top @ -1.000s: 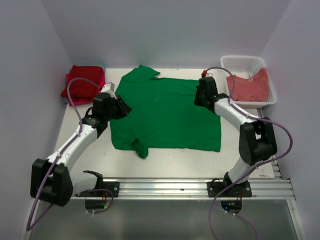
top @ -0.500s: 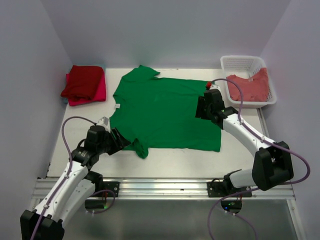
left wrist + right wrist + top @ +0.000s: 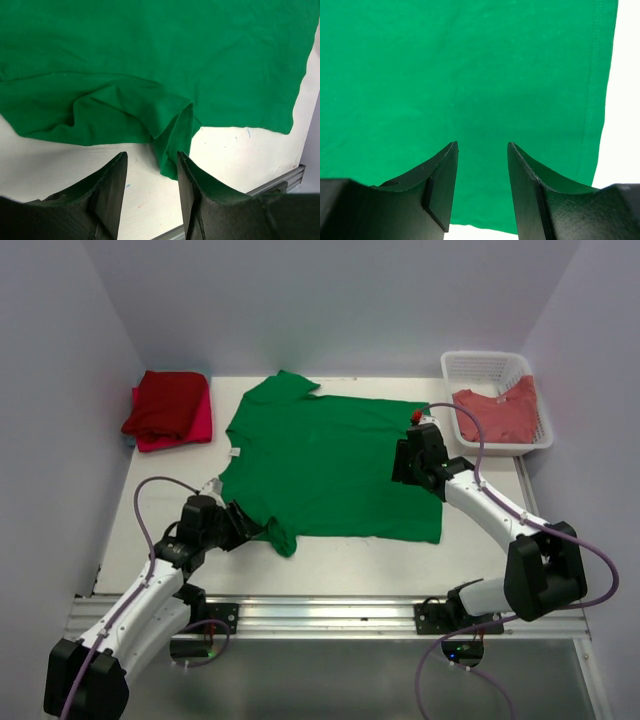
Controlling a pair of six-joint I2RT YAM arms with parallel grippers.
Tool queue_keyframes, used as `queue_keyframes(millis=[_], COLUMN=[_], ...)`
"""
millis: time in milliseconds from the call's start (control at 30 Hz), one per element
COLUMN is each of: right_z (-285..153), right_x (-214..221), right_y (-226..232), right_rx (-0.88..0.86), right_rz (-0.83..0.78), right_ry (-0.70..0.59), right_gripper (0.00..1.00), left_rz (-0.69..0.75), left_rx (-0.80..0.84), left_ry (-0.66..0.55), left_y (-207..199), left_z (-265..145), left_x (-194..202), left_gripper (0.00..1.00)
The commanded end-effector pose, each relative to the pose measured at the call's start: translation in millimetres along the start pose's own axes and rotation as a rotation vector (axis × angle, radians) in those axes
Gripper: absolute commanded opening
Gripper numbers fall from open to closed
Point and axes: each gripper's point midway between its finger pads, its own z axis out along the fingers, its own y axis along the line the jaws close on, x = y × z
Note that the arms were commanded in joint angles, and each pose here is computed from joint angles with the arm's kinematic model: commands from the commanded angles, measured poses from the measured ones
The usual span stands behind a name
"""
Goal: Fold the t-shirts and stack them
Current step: Grap the side of the flattened tshirt closest away from the robot with both arms
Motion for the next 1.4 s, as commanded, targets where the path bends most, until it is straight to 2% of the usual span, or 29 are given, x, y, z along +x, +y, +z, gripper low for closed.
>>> queue_keyframes(millis=[0,767,1133,1367], right_z=[-3,3,3,4], right_x=[-4,2,2,3], right_y=[-1,-3,-3,-5], right_rx=[0.011,0.022,0.021,0.027], right_rz=[0.005,0.005,0.009,0.007], right_ry=[-0.024,-0.009,-0.012,-0.01], right_gripper=[0.48,0.45,0.43,0.41], left_rz=[-0.015,-0.051,-0.04,-0.035], left_rx=[0.043,0.052,0.093,0.103], left_ry=[-0.052,-0.088,-0.136,-0.133], left_y=[-6,-3,-16,-21], left_z=[8,27,28,31], left_x=[-8,-15,-29,-31], left_gripper=[0.47,0.46,0.45,0.4])
